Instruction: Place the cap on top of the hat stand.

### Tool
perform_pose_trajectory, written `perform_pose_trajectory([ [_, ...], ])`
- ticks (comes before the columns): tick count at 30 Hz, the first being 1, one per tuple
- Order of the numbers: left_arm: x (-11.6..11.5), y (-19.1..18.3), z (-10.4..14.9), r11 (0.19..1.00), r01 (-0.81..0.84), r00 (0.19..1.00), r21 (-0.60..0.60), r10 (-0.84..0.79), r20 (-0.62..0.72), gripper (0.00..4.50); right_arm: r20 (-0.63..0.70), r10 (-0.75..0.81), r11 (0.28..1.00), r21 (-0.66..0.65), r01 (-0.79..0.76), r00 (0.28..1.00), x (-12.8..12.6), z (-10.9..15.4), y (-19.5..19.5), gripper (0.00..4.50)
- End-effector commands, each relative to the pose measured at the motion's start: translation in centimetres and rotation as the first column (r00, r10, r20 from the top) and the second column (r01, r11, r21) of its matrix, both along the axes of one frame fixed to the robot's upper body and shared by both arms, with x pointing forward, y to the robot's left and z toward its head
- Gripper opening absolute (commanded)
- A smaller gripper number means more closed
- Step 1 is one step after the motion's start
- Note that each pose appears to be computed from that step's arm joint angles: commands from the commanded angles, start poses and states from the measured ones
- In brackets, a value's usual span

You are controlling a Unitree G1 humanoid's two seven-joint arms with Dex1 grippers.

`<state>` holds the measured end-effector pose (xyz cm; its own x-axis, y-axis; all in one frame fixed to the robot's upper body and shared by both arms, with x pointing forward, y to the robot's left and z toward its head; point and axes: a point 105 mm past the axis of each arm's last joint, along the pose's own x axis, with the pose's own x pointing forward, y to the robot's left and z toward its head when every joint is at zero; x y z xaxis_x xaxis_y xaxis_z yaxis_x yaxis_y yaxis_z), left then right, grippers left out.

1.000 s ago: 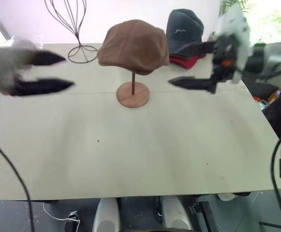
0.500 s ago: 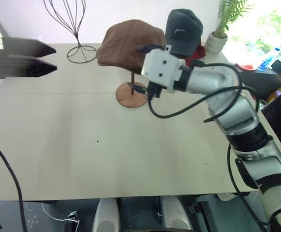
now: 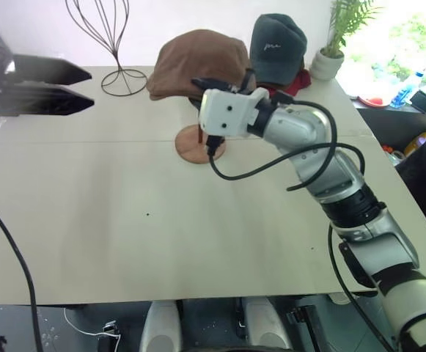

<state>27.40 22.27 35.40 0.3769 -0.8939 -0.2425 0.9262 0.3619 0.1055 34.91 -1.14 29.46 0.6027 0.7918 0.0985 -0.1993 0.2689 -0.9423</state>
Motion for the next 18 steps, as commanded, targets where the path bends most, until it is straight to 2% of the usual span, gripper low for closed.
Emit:
perform_pose_trajectory([
  [1, -0.4, 0.1, 1.2, 1.000, -0.003, 0.998, -0.003, 0.003, 0.066, 3.79, 0.065, 0.001, 1.000, 0.016, -0.002, 0.998, -0.3, 1.6, -0.8, 1.60],
  [3, -0.4, 0.1, 1.2, 1.000, -0.003, 0.998, -0.004, 0.004, 0.068, 3.79, 0.066, 0.008, 1.000, 0.018, -0.009, 0.998, -0.4, 1.7, -0.9, 1.60],
  [4, -0.4, 0.1, 1.2, 1.000, -0.003, 0.998, -0.005, 0.004, 0.069, 3.79, 0.064, 0.012, 1.000, 0.020, -0.014, 0.998, -0.4, 1.7, -0.9, 1.03],
  [6, -0.4, 0.1, 1.1, 1.000, -0.003, 0.997, -0.006, 0.004, 0.072, 3.79, 0.063, 0.017, 1.000, 0.017, -0.018, 0.998, -0.4, 1.7, -0.9, 0.22],
  [7, -0.4, 0.1, 1.2, 1.000, -0.004, 0.997, -0.006, 0.004, 0.074, 3.79, 0.062, 0.016, 1.000, 0.015, -0.017, 0.998, -0.4, 1.7, -0.8, 0.05],
  [14, -0.5, 0.1, 1.1, 1.000, -0.006, 0.997, -0.008, 0.006, 0.077, 3.79, 0.072, 0.028, 1.000, 0.007, -0.028, 0.997, -0.8, 1.5, -1.2, 0.05],
  [18, -0.5, 0.1, 1.0, 1.000, -0.007, 0.997, -0.012, 0.008, 0.076, 3.79, 0.114, 0.039, 0.997, 0.057, -0.045, 0.993, -0.8, 2.4, -2.5, 0.05],
])
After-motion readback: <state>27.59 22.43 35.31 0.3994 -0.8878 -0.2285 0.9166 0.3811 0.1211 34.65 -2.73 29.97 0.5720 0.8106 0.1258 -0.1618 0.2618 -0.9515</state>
